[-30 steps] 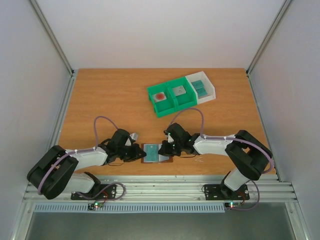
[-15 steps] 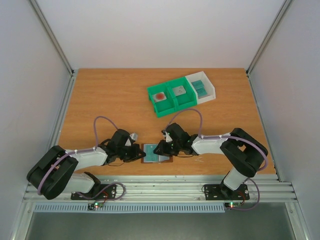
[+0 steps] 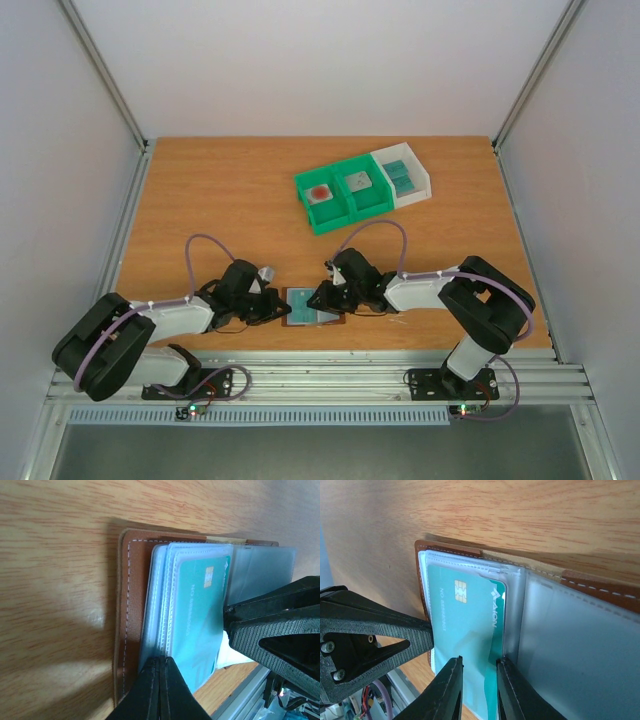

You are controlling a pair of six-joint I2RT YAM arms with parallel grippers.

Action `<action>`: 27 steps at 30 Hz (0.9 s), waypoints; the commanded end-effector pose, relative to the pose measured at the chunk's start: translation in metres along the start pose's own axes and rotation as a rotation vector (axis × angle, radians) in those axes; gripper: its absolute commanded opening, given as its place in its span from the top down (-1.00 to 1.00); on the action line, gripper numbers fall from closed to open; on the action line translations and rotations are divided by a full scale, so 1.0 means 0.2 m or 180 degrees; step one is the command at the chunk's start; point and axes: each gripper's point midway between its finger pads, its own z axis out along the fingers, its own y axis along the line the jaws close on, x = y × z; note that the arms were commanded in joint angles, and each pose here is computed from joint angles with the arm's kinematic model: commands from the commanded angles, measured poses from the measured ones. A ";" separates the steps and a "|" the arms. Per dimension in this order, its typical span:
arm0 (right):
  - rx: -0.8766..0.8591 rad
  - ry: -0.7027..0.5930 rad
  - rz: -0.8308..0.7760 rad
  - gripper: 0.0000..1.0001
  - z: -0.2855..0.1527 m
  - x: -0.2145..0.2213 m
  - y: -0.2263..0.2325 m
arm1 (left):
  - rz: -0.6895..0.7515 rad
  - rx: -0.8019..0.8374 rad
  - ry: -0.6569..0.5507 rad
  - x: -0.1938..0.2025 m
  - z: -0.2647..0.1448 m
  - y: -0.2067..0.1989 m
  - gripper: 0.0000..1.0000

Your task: Take the credit cards out of the card holder

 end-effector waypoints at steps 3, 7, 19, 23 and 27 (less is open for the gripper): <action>0.0145 -0.0112 0.0022 0.58 -0.02 -0.01 -0.04 | -0.0202 -0.0412 0.0064 0.08 0.00 0.19 0.99; 0.0167 -0.0100 -0.0010 0.57 -0.02 -0.01 -0.04 | -0.0203 -0.0409 0.0054 0.08 0.00 0.19 0.99; -0.0059 0.0012 -0.0067 0.65 0.00 0.00 0.02 | -0.0198 -0.0400 0.0057 0.08 0.01 0.18 0.99; -0.0093 0.0036 -0.0059 0.79 0.01 0.01 0.02 | -0.0194 -0.0393 0.0042 0.08 0.01 0.17 0.99; -0.0162 0.0027 -0.0103 0.97 0.01 0.01 0.03 | -0.0167 -0.0428 0.0041 0.06 0.00 0.16 0.99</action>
